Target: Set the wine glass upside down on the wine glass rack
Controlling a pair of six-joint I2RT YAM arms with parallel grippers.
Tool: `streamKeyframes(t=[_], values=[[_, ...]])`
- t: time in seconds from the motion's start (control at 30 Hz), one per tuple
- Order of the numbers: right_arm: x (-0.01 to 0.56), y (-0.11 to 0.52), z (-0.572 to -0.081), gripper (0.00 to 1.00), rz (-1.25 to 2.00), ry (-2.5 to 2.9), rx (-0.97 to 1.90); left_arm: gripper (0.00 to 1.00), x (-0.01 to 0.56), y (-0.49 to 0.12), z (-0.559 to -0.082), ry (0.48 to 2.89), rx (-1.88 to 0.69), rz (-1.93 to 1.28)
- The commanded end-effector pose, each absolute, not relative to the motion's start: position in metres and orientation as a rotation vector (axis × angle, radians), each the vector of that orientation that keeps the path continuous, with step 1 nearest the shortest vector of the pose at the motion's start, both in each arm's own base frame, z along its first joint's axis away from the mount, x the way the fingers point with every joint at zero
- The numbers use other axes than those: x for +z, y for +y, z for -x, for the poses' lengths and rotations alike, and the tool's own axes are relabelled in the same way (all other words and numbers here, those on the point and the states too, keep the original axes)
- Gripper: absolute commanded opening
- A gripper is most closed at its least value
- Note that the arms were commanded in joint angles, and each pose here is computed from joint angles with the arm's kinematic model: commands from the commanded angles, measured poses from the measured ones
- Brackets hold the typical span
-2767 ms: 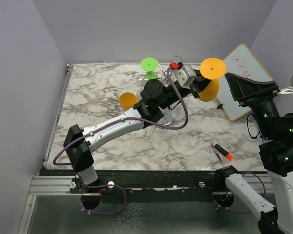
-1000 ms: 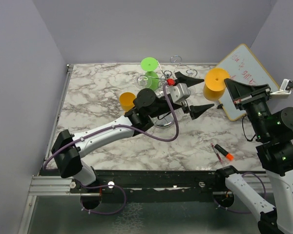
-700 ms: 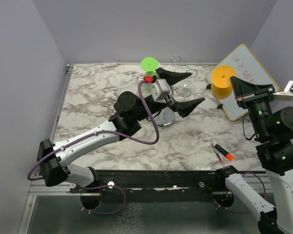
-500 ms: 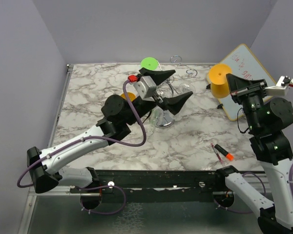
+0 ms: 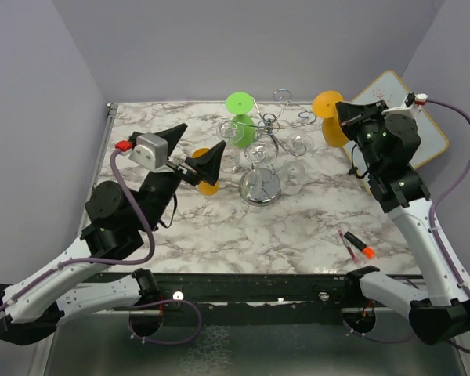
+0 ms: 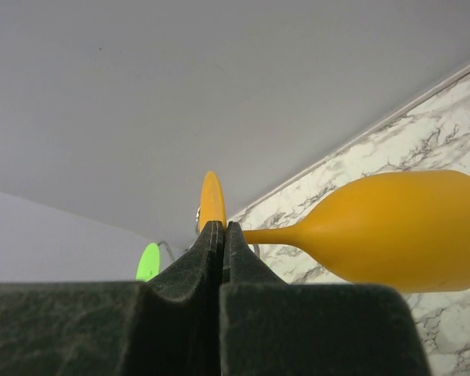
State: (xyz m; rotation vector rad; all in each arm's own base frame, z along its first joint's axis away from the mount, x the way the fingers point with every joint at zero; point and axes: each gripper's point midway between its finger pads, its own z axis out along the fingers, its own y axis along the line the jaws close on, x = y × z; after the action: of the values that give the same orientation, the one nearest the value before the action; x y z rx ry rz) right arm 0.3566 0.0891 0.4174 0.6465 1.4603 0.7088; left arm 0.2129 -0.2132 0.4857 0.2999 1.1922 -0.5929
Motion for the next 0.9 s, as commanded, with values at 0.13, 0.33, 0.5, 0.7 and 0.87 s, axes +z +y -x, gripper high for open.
streamKeyframes(t=[0.13, 0.33, 0.5, 0.7, 0.87], values=[[0.449, 0.106, -0.384, 0.01, -0.526, 1.399, 0.735, 0.99, 0.437, -0.172, -0.237, 1.344, -0.307, -0.199], [0.438, 0.146, -0.404, 0.01, -0.376, 1.500, 0.844, 0.99, 0.426, -0.168, -0.241, 1.369, -0.251, -0.195], [0.435, 0.169, -0.404, 0.01, -0.307, 1.531, 0.963, 0.99, 0.423, -0.172, -0.240, 1.361, -0.268, -0.212], [0.429, 0.180, -0.393, 0.01, -0.308, 1.574, 1.060, 0.99, 0.421, -0.161, -0.245, 1.362, -0.181, -0.186], [0.421, 0.178, -0.382, 0.01, -0.335, 1.607, 1.071, 0.99, 0.419, -0.158, -0.248, 1.373, -0.144, -0.176]])
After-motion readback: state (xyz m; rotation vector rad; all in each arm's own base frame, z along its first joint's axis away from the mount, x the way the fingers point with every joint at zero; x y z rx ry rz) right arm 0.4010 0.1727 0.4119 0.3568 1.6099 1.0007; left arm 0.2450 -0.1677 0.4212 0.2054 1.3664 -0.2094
